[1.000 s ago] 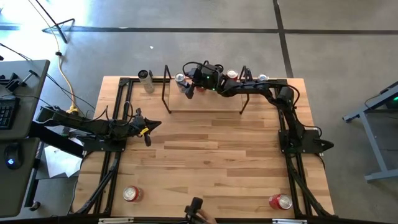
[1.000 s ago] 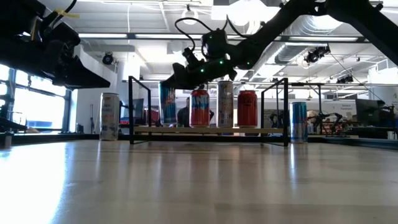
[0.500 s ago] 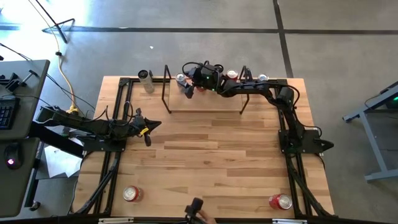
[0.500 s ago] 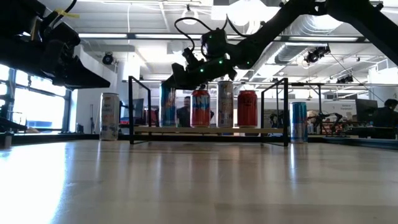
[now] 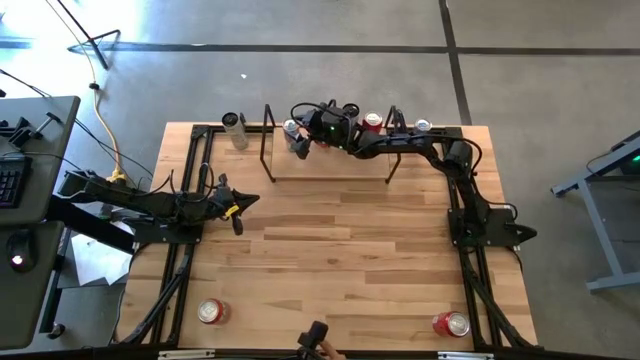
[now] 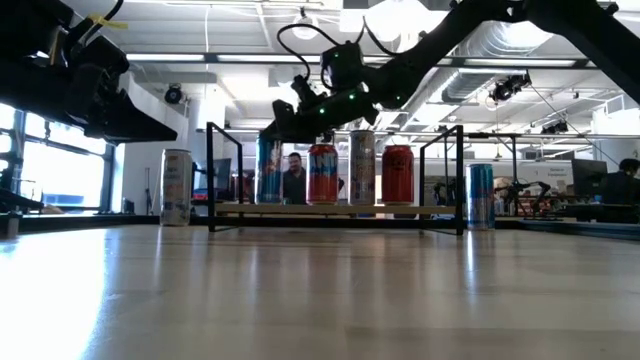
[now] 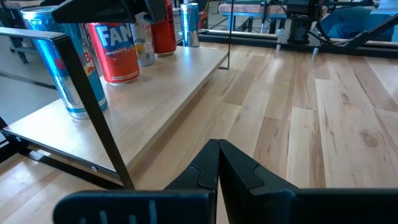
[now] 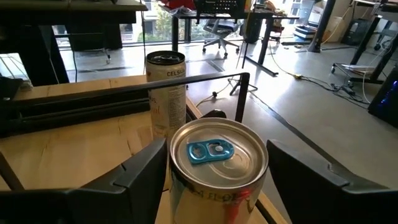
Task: Place canned beverage on shelf
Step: Put the bottom blue soda can on the shelf, then move the white-yellow soda can to the center of the table
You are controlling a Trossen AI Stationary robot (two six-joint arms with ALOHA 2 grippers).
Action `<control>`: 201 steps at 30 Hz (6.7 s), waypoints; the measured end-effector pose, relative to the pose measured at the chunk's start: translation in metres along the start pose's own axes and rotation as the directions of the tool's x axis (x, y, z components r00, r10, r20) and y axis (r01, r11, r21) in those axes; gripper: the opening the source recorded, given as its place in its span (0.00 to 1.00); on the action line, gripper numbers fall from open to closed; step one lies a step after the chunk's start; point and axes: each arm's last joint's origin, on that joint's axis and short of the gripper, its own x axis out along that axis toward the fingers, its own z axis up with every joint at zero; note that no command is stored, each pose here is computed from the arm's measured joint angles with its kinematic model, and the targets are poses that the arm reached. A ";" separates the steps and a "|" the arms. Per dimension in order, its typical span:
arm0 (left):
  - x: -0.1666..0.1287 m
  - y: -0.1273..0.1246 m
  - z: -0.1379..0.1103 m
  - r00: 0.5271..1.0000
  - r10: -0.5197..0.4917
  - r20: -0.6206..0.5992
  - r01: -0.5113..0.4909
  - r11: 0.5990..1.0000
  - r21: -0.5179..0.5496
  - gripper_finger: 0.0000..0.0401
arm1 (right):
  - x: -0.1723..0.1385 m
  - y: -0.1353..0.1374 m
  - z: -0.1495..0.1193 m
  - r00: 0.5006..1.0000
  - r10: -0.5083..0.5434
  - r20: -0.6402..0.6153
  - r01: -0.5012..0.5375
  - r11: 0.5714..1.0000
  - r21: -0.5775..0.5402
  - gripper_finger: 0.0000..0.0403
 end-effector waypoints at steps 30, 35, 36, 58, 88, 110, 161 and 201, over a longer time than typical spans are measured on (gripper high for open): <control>0.000 0.001 0.002 0.999 0.026 0.023 -0.026 1.000 -0.004 0.00 | -0.028 0.055 0.029 0.993 -0.028 -0.115 0.012 0.991 -0.133 0.05; 0.000 0.001 0.003 0.999 0.030 0.028 -0.030 1.000 0.001 0.00 | -0.015 0.057 0.024 0.988 -0.012 -0.153 -0.005 0.994 -0.110 0.01; 0.000 0.001 0.003 0.999 0.029 0.030 -0.029 1.000 0.001 0.00 | -0.010 0.058 0.025 0.985 -0.013 -0.171 -0.007 0.993 -0.114 0.01; 0.000 0.001 0.001 0.999 0.030 0.015 -0.030 0.999 0.010 0.00 | 0.046 0.053 0.012 0.899 -0.233 -0.371 0.170 0.966 -0.195 0.00; 0.000 0.000 -0.001 1.000 0.014 -0.005 -0.013 0.999 0.031 0.00 | -0.024 0.132 -0.021 0.999 0.006 -0.053 -0.014 0.990 -0.143 0.00; 0.001 -0.006 0.005 0.991 -0.126 0.033 0.126 0.992 -0.009 0.00 | -0.246 0.171 -0.057 0.945 0.325 -0.034 -0.325 0.928 -0.184 0.00; 0.044 0.105 0.169 0.824 0.451 -0.343 -0.457 0.887 0.069 0.42 | -0.286 0.093 -0.073 0.910 0.114 0.397 -0.077 0.991 -0.108 0.00; 0.109 0.215 0.205 0.256 0.055 -0.965 -0.622 0.773 -0.121 0.59 | -0.270 0.079 -0.097 0.866 0.478 0.148 -0.463 0.877 -0.126 0.00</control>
